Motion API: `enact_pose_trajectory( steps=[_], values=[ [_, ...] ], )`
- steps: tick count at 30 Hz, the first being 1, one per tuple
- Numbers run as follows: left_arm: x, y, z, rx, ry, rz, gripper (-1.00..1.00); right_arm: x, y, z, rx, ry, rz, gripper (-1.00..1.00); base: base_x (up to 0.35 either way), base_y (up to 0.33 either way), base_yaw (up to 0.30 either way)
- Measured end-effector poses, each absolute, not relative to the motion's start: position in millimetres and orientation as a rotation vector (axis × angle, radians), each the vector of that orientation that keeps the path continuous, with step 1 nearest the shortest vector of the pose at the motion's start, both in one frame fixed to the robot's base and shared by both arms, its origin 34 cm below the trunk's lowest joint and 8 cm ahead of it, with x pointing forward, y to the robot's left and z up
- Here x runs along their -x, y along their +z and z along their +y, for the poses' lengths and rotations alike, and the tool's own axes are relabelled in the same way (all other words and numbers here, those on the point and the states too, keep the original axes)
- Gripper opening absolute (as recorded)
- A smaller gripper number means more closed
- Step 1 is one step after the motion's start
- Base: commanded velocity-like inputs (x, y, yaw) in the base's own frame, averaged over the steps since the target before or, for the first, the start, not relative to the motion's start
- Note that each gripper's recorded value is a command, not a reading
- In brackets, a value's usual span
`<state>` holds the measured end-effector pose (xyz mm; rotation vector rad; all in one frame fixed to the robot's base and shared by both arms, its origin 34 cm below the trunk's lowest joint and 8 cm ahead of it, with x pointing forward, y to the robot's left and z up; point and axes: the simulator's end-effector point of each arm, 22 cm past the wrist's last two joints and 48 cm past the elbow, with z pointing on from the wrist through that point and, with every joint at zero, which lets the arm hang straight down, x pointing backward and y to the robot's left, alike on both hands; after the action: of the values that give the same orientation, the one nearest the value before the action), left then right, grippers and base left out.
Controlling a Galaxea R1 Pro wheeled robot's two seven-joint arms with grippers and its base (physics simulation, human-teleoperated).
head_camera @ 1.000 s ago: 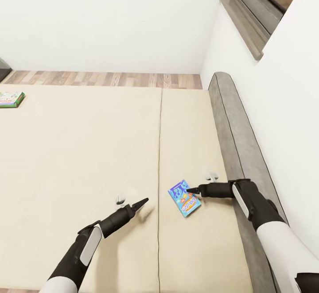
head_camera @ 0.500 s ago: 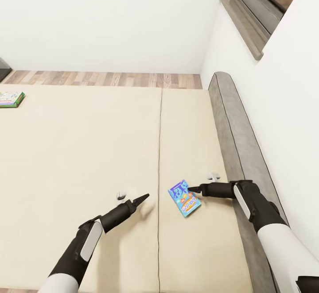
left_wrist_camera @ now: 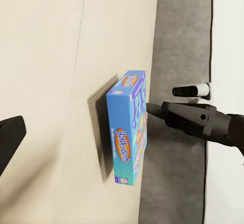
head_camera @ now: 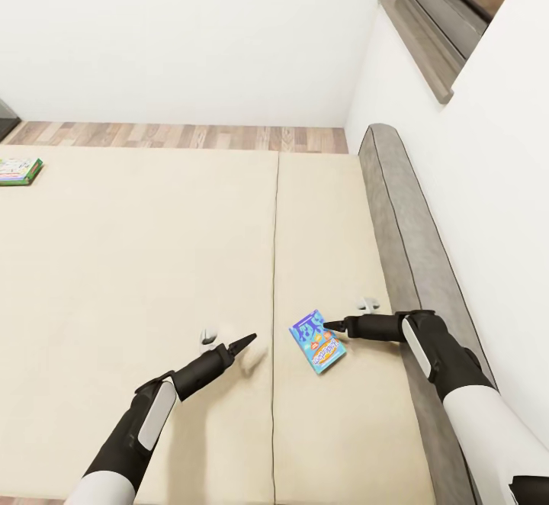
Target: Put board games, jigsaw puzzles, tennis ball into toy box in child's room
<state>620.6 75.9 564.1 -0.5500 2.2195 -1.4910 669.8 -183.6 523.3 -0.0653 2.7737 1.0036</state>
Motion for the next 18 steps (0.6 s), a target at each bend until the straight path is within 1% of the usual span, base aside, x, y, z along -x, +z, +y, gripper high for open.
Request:
enact_pose_trajectory(
  steps=[18],
  values=[
    [-620.6, 564.1, 75.9, 0.55, -1.491, 2.219, 1.0, -669.8, 523.3, -183.6, 0.065, 1.004, 2.774, 1.0, 0.0, 0.0, 0.0]
  ],
)
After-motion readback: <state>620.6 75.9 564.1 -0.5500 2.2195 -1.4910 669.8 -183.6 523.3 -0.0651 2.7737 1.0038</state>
